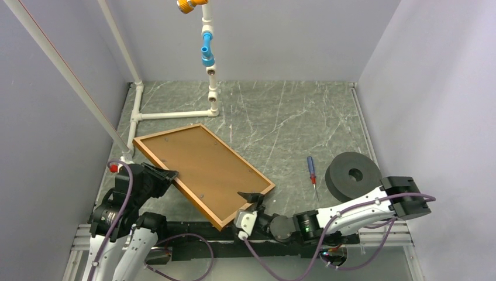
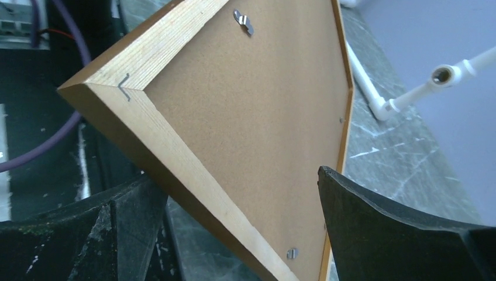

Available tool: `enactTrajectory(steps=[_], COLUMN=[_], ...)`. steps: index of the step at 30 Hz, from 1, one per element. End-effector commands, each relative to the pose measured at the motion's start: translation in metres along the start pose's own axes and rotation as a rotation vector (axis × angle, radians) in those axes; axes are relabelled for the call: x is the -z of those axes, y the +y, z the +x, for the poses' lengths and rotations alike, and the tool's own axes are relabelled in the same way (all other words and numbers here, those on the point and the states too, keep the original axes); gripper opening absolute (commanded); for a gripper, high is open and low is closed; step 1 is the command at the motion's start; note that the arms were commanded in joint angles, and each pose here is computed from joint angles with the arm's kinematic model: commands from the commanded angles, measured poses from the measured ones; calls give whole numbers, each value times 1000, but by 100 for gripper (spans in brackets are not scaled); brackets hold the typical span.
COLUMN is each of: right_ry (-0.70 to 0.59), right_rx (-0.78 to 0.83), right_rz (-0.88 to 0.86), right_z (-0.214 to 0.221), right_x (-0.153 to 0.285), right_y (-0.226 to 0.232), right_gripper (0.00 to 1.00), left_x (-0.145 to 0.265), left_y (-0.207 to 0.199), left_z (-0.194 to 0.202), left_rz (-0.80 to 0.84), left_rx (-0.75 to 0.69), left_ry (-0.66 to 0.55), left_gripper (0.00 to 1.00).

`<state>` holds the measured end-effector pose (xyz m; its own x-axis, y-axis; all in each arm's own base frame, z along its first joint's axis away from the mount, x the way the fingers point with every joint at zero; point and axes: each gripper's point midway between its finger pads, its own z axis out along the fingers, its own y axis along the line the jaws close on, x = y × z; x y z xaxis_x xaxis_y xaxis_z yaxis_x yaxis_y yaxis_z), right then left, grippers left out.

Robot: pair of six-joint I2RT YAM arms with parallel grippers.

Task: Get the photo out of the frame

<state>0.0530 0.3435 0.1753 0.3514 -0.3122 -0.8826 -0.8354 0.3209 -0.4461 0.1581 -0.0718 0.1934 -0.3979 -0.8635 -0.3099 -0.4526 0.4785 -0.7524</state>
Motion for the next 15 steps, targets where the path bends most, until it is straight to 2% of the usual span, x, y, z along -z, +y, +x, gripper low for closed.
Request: enactTrajectory(steps=[1,6,10,13,15], right_ry=[-42,-73,-71,-63,-55], right_rx=[-7,24,25,11,-5], right_rz=[245,267,157,106,90], right_z=[-18,-23,-25,-25,-27], right_x=[-9,-16,-26,-29,-30], right_y=[-36,-38,-22,-13,-10], right_gripper=[96,89,74,73,78], left_x=[15,18,18,17,16], left_y=[-38,-40,-42,-43,-43], left_z=[-12,-13,-12,-11,-10], left_rz=[130,125,127,136,139], left_rx=[3,-5,-8,-2,0], left_ry=[-36,-34,-22,-16,-10], left_gripper=[0,0,0,0,0])
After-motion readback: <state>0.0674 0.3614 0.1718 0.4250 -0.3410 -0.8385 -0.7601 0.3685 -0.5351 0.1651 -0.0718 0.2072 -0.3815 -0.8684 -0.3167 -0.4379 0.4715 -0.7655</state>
